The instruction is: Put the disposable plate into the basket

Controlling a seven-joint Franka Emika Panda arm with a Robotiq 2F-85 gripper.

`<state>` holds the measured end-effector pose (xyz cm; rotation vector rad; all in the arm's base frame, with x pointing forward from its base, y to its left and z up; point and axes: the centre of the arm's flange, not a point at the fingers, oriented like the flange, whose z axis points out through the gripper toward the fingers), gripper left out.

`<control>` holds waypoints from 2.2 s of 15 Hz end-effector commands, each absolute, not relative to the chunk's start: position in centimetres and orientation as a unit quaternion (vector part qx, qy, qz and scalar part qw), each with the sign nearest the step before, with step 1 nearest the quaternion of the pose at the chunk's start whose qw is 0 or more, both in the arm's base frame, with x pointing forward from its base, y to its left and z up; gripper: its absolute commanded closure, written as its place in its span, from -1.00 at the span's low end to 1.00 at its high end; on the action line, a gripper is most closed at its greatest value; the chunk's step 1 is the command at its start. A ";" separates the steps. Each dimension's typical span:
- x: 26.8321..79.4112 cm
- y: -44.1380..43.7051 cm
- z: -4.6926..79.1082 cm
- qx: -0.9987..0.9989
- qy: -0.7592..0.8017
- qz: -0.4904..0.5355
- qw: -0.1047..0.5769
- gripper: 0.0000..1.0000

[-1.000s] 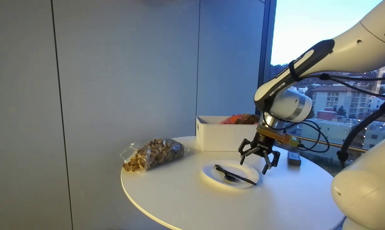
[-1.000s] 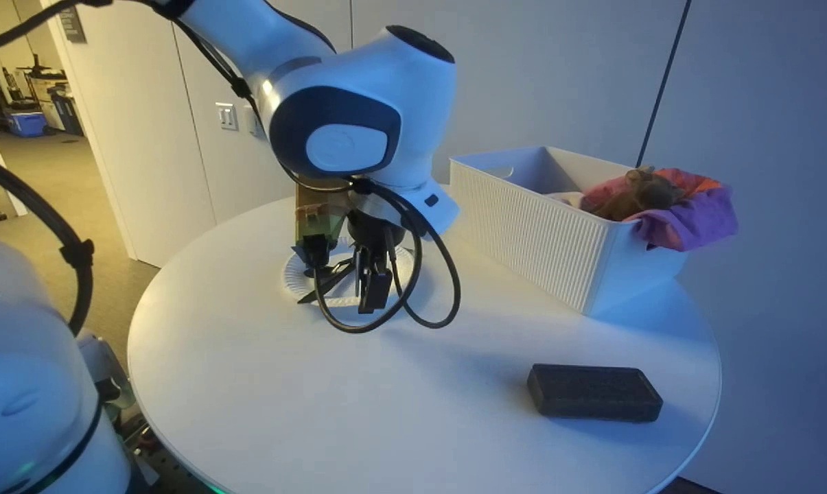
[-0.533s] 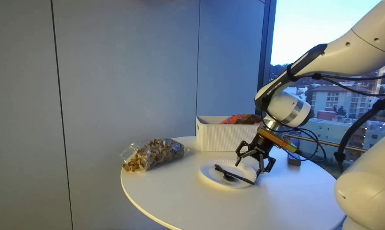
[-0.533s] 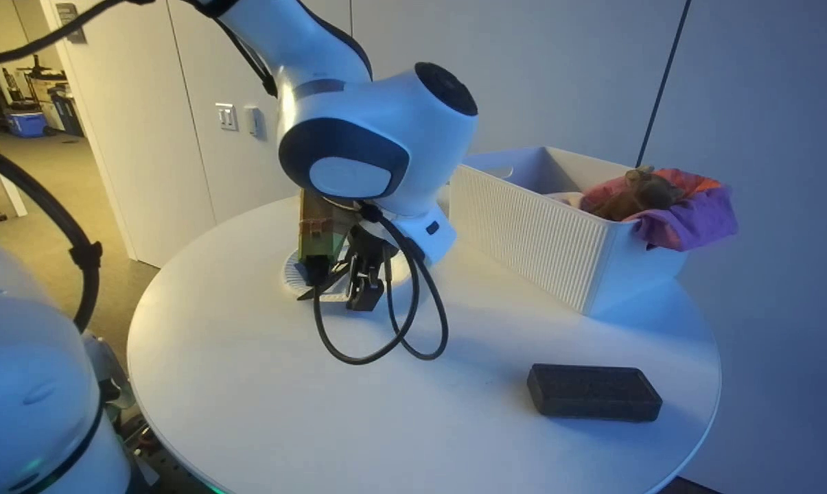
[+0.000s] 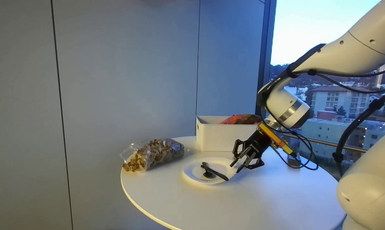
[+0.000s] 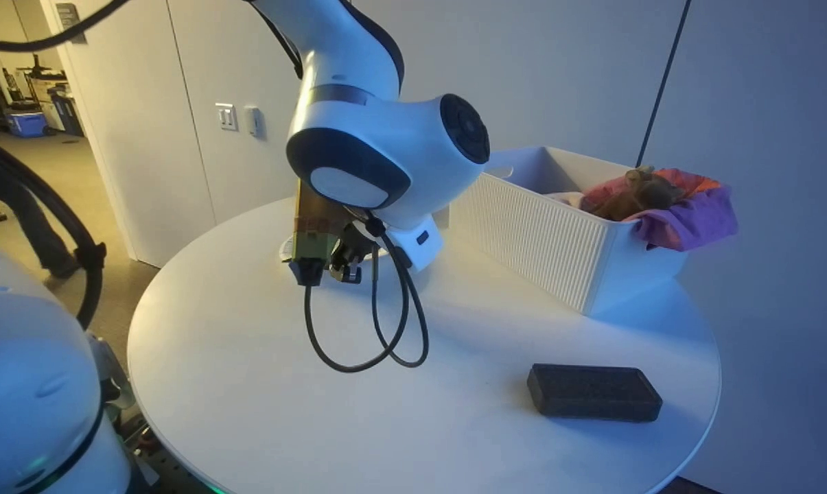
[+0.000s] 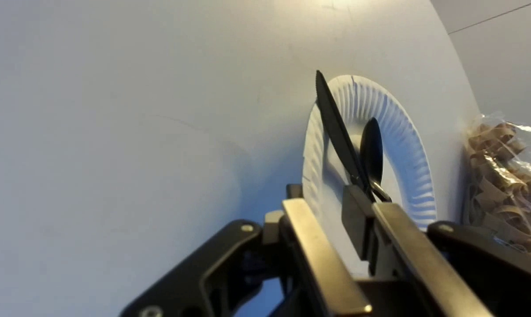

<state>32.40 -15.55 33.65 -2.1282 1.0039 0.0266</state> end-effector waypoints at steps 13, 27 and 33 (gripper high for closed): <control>34.8 -15.8 33.3 -0.837 0.387 0.013 0.387 -0.08; 40.6 -16.8 31.7 -0.831 0.427 -0.044 0.355 -1.00; 41.4 -16.0 32.1 -0.837 0.395 -0.003 0.378 -0.49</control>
